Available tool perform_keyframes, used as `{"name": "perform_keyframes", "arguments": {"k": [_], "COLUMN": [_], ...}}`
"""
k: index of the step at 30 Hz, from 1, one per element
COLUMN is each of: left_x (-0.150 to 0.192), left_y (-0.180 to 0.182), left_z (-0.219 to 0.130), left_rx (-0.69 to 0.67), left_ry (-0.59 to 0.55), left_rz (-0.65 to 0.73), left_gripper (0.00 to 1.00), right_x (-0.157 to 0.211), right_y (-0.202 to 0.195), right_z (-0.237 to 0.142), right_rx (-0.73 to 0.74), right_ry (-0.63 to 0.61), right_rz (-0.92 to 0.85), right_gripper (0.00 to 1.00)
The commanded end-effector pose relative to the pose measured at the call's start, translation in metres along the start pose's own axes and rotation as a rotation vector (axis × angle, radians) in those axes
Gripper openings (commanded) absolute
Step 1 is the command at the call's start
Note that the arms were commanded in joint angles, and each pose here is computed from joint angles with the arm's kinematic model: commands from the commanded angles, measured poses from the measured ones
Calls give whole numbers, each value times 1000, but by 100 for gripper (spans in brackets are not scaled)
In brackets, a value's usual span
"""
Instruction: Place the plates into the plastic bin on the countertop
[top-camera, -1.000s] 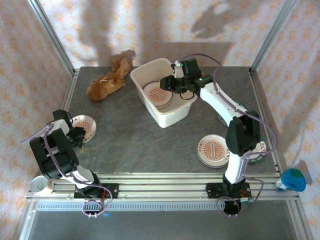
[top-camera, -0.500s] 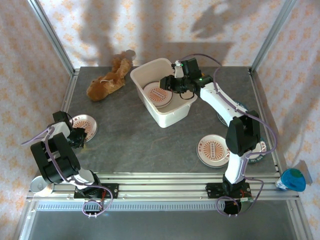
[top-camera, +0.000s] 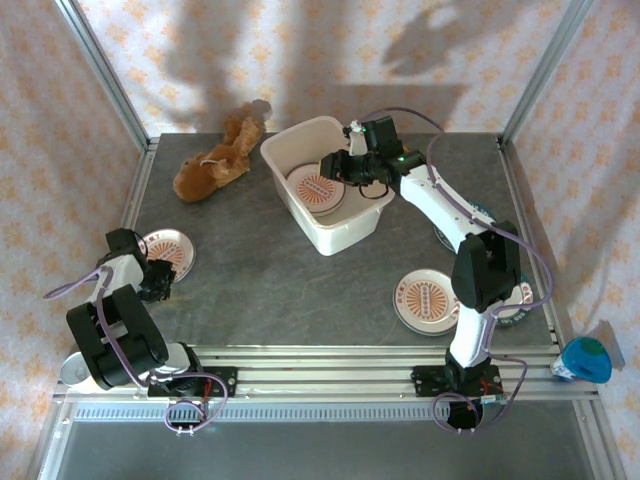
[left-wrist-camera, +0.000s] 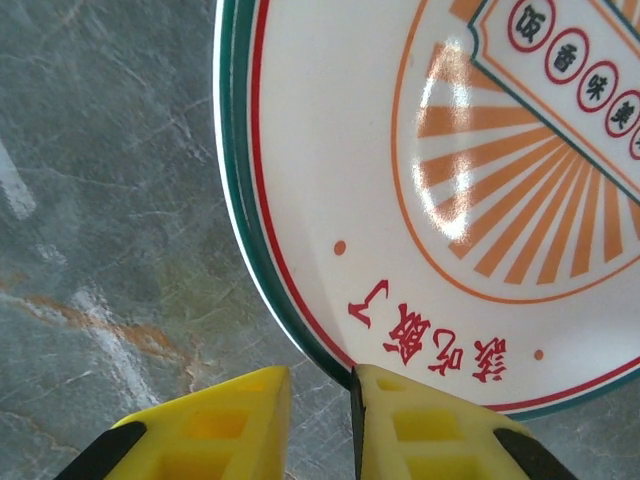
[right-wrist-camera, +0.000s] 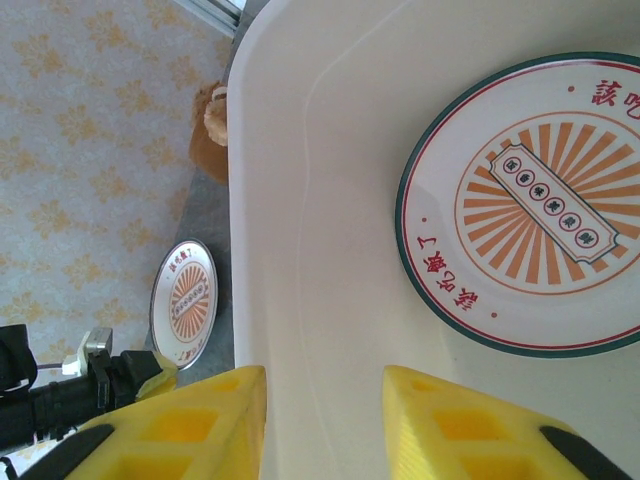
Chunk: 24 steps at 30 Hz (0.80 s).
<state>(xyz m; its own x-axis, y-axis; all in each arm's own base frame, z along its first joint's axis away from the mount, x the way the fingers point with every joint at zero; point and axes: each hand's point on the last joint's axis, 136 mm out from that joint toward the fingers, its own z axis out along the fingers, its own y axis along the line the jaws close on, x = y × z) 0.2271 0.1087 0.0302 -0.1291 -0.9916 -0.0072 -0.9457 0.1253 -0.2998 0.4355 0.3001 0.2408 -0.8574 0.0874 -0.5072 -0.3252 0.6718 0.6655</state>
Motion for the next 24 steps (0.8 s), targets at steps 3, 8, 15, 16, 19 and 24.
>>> {"name": "perform_keyframes", "arguments": {"k": [3,8,15,16,19,24], "left_x": [10,8,-6,-8,-10,-4], "left_y": [0,-5,-23,-29,-47,-78], "left_z": [4,-6,-31,-34,-34,-32], "left_rx": [35,66,80,87,99,2], "left_ry": [26,-2,-59,-64,-39,-17], "left_rz": [12,32,119,145,219,475], "left_gripper": [25,34,55,58,64,66], "right_x": [-9,-8,-9,-9,-11,-12], "right_y": [13,14,14,14,14,14], "right_z": [-13,-15,-14,-14,-11,-11], "right_rx": [-24,-25,-27,-27,-28,-27], "right_ry": [-44,-45,-44,-44,-41,-37], "right_rz": [-21,-22,-20,-18,-13,-9], "right_gripper": [35,35,36,36,36,36]}}
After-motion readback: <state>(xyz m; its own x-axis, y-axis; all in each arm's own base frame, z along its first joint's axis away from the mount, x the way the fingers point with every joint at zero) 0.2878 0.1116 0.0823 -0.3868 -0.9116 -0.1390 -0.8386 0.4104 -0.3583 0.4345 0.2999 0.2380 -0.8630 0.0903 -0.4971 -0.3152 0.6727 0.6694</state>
